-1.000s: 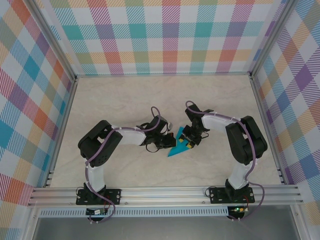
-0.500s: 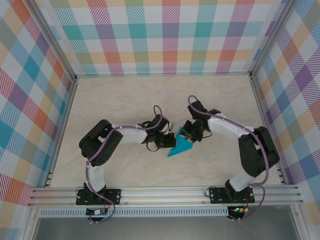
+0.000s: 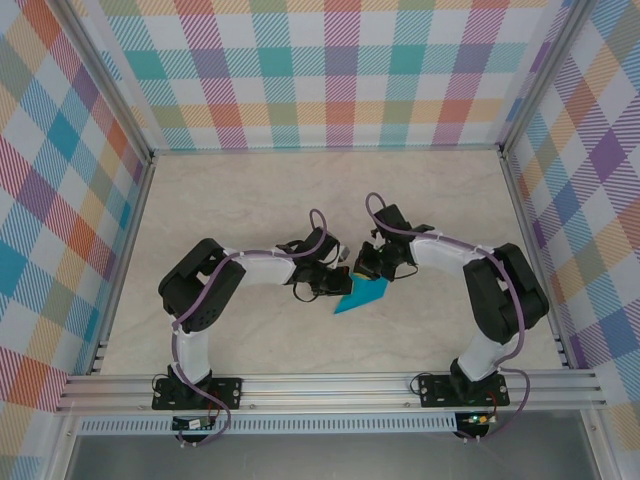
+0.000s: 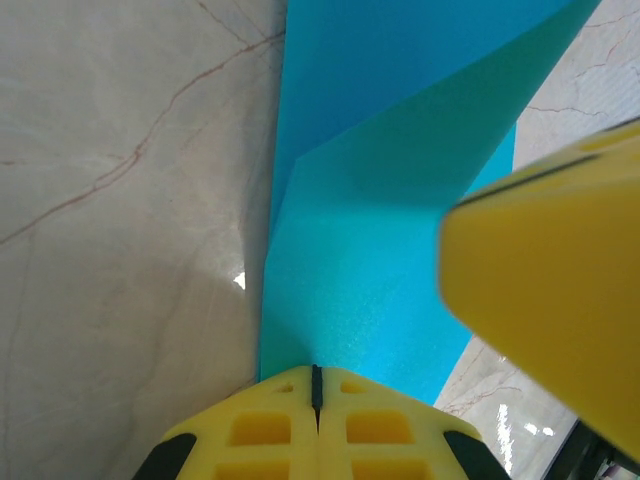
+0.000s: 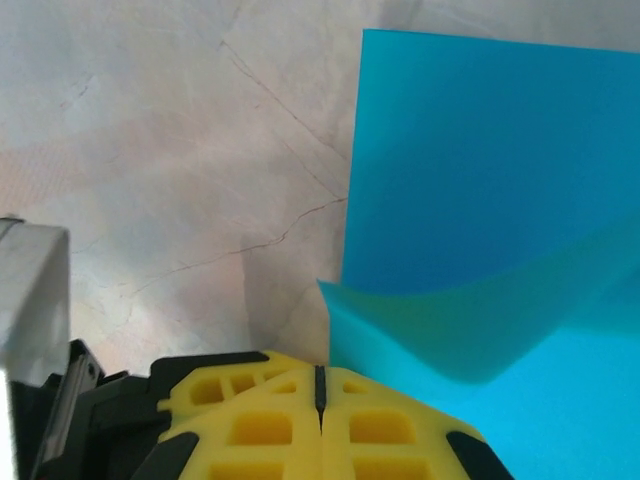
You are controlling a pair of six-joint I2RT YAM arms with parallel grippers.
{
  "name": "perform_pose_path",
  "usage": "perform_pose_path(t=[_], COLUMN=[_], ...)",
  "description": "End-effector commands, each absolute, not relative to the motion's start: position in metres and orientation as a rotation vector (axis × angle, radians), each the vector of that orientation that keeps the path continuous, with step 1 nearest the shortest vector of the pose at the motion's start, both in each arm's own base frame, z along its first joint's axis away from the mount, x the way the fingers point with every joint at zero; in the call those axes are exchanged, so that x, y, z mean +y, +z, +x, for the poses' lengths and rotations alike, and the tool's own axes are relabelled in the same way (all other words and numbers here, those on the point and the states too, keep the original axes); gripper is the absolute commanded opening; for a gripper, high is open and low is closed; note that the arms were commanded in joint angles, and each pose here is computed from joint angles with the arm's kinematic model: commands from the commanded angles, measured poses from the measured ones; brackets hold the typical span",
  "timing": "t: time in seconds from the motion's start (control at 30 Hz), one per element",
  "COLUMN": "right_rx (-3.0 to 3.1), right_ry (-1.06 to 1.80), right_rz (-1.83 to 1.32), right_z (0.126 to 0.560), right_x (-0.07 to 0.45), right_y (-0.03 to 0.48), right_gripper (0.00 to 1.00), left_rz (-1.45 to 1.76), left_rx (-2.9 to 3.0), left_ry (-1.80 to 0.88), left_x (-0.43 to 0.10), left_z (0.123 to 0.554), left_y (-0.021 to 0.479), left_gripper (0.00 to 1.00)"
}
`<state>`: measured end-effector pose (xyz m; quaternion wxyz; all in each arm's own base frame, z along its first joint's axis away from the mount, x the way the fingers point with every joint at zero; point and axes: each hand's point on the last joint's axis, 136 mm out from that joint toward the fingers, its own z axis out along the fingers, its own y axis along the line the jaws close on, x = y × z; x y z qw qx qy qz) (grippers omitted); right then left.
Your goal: Fold a paper plane with a square sheet of paper (pick it up from the middle)
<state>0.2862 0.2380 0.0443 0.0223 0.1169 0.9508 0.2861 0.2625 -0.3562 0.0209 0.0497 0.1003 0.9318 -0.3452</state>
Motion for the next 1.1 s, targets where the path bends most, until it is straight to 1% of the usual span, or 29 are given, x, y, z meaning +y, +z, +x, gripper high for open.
perform_pose_path(t=[0.0,0.23,0.4,0.63,0.77,0.83,0.93,1.07], right_rx=[2.947,2.972,2.958,2.902,2.846,2.804,2.726,2.733], right_ry=[0.923,0.868,0.819,0.795,0.785,0.792,0.885,0.951], right_rz=[0.303,0.305,0.357,0.465,0.496,0.485,0.429,0.321], right_z=[0.283,0.275,0.275,0.287,0.3,0.306,0.31,0.299], right_x=[0.242,0.228,0.206,0.175,0.163,0.162,0.173,0.199], right_y=[0.034,0.017,0.01,0.008,0.018,0.029,0.051,0.055], right_gripper=[0.0,0.0,0.0,0.0,0.0,0.0,0.0,0.0], left_rz=[0.266,0.263,0.272,0.278,0.281,0.284,0.286,0.286], left_rx=[2.982,3.01,3.033,3.051,3.047,3.047,3.042,3.04], left_ry=[-0.898,-0.864,-0.844,-0.842,-0.849,-0.851,-0.859,-0.858], left_x=[-0.33,-0.325,-0.321,-0.319,-0.32,-0.32,-0.322,-0.323], left_z=[0.25,0.246,0.242,0.237,0.238,0.238,0.239,0.24], left_y=[-0.012,-0.015,-0.019,-0.024,-0.023,-0.023,-0.021,-0.02], left_gripper=[0.0,0.0,0.0,0.0,0.0,0.0,0.0,0.0])
